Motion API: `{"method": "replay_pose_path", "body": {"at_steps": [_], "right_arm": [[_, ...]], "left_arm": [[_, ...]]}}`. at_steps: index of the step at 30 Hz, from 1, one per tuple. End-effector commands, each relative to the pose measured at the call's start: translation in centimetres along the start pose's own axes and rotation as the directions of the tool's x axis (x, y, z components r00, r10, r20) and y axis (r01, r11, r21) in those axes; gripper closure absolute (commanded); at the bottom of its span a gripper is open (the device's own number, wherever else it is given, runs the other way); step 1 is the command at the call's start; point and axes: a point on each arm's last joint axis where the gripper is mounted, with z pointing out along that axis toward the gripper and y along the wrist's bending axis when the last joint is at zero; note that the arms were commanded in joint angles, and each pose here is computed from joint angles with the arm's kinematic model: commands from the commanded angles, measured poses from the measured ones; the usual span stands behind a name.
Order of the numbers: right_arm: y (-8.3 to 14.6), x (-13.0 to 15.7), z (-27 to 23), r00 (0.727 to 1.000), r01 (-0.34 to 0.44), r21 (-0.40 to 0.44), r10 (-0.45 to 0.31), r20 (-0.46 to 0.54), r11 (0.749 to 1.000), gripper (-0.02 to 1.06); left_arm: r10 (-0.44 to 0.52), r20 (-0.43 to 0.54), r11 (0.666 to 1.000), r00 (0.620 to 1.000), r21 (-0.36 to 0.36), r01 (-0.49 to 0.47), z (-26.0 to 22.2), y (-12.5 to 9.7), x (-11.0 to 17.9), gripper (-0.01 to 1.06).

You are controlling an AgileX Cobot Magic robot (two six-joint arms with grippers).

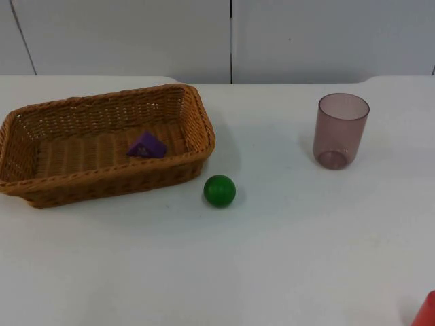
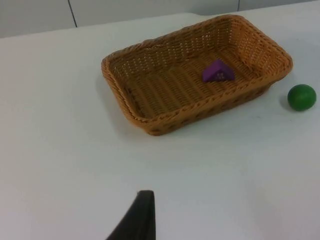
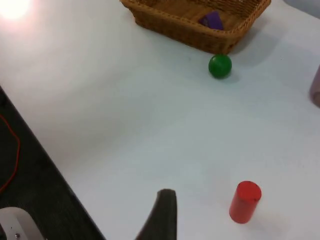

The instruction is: Pick up the basket with the left hand and place the triangular block into the basket with the right hand.

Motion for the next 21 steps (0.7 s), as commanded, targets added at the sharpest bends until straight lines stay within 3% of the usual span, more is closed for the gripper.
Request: {"method": "replay_pose_path", "body": {"at_steps": [1, 8, 12, 17, 21], "right_arm": [[0.0, -0.1, 0.0, 1.0, -0.002, 0.008, 0.002, 0.018, 1.0, 0.28], [0.0, -0.1, 0.0, 1.0, -0.001, 0.006, 0.001, 0.018, 1.0, 0.27], [0.0, -0.1, 0.0, 1.0, 0.003, 0.002, -0.003, 0.018, 1.0, -0.01], [0.0, -0.1, 0.0, 1.0, 0.003, 0.002, -0.003, 0.018, 1.0, -0.01], [0.0, -0.1, 0.0, 1.0, 0.003, 0.002, -0.003, 0.018, 1.0, -0.01]], "left_arm": [[-0.008, -0.003, 1.0, 1.0, 0.002, 0.008, 0.0, 0.0, 0.2, 0.0], [-0.01, -0.003, 1.0, 1.0, 0.0, 0.01, 0.0, 0.0, 0.2, 0.0], [-0.004, -0.005, 1.0, 1.0, -0.029, 0.004, 0.0, 0.3, 0.2, 0.0], [-0.03, -0.011, 0.992, 0.999, -0.124, 0.028, 0.0, 1.2, 0.3, 0.0], [-0.03, -0.011, 0.992, 0.999, -0.124, 0.029, 0.0, 1.2, 0.3, 0.0]]}}
